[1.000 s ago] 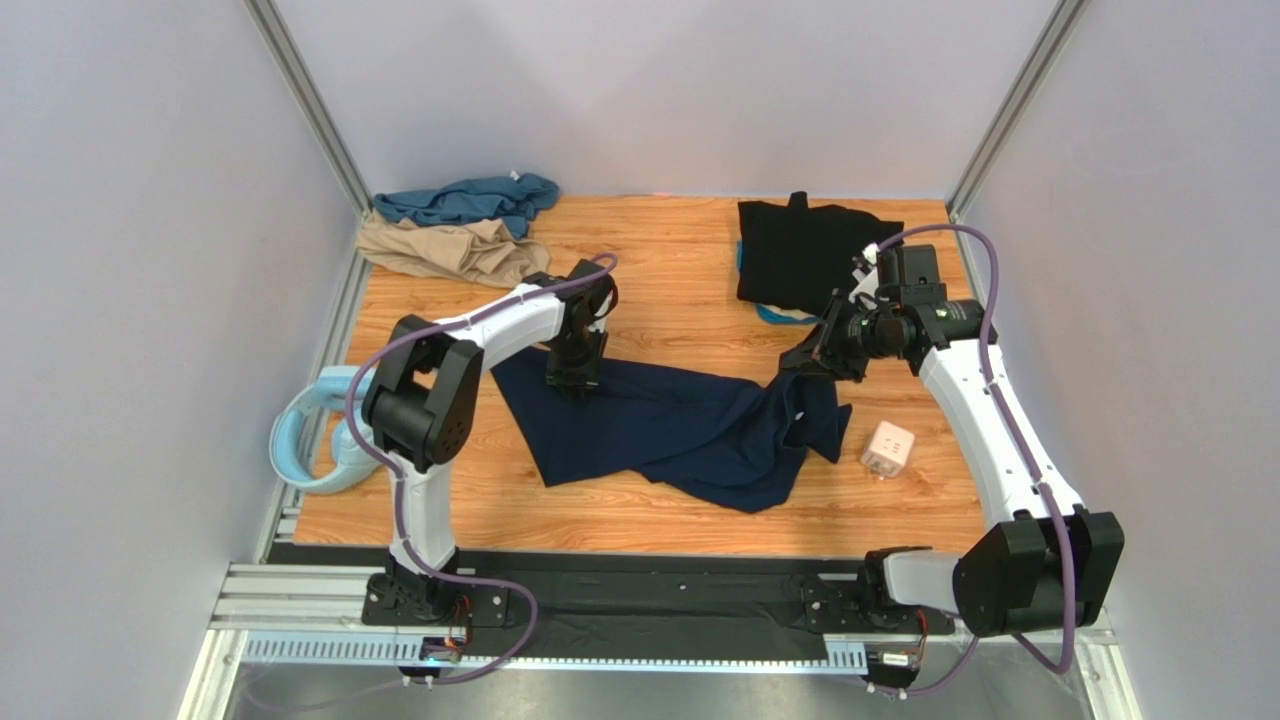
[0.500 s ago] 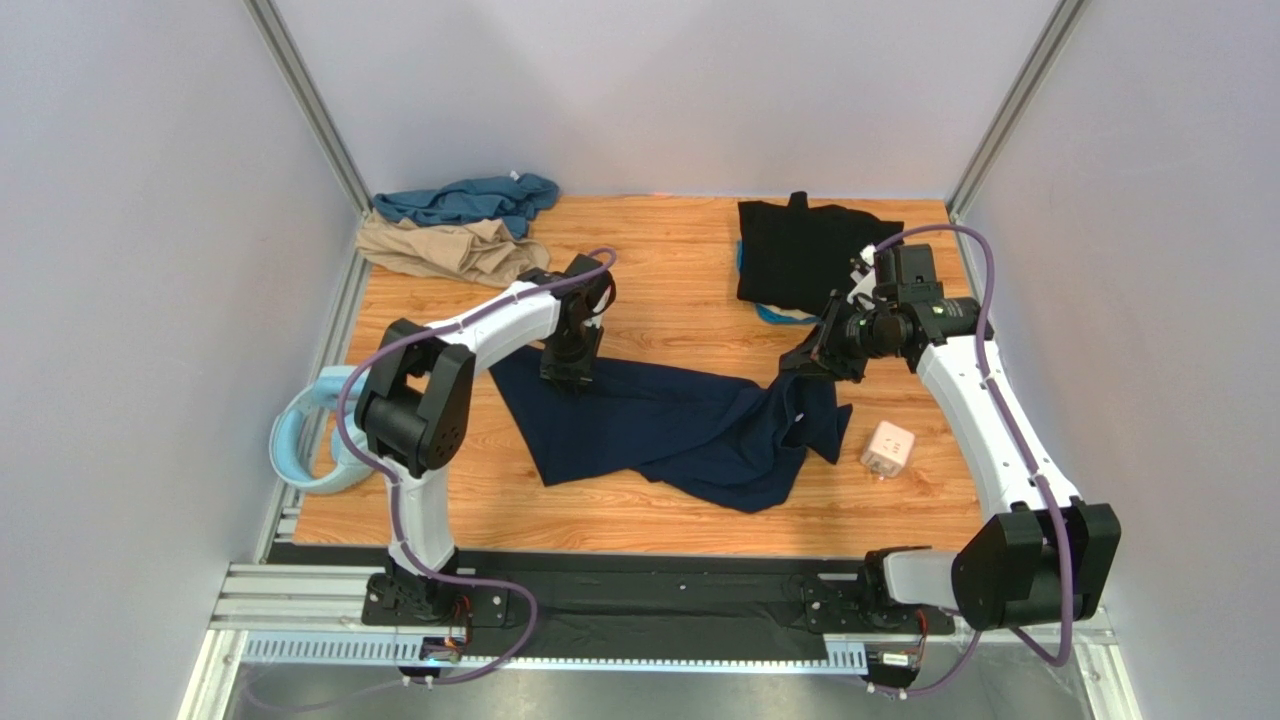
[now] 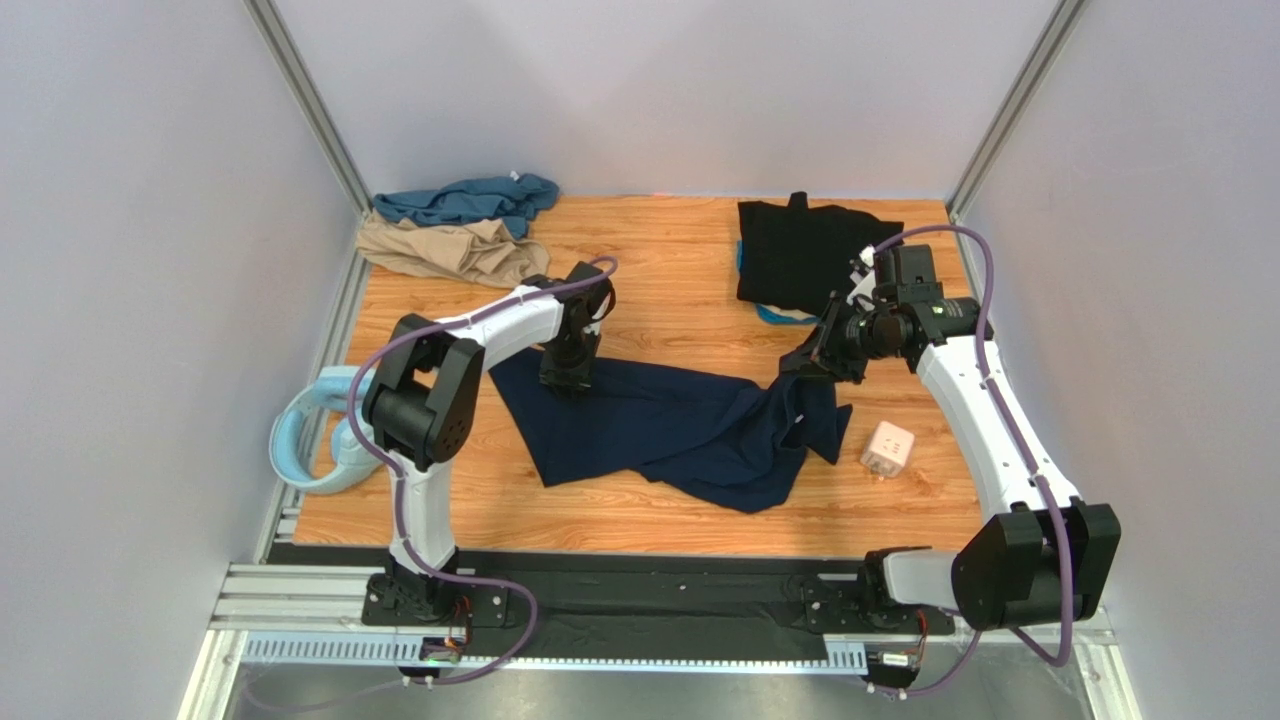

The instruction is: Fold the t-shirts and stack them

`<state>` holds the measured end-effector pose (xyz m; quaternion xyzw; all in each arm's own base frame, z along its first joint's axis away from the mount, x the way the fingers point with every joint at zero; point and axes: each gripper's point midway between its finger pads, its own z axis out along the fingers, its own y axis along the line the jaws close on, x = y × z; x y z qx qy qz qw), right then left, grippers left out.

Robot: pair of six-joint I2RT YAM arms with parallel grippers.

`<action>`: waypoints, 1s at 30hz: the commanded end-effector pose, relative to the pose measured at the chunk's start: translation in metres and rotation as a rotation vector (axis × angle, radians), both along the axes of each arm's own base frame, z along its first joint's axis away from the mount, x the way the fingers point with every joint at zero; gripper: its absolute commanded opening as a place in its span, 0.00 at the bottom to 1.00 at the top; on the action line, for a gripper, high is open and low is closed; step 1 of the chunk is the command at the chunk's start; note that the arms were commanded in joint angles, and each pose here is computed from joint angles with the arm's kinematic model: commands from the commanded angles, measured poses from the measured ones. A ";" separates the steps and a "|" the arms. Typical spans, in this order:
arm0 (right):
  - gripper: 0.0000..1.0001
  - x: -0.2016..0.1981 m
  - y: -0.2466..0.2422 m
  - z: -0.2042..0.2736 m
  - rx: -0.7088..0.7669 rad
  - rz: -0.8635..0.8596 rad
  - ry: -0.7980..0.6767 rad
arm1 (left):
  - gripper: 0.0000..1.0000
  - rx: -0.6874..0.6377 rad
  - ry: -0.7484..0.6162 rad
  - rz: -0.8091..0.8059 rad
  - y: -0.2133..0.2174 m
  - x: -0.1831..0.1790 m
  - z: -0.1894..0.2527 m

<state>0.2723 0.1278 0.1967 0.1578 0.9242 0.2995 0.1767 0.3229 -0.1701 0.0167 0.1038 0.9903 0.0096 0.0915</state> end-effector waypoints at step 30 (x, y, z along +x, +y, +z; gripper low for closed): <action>0.00 0.015 0.003 0.011 0.012 0.009 -0.053 | 0.19 -0.005 -0.107 -0.054 0.010 0.009 0.043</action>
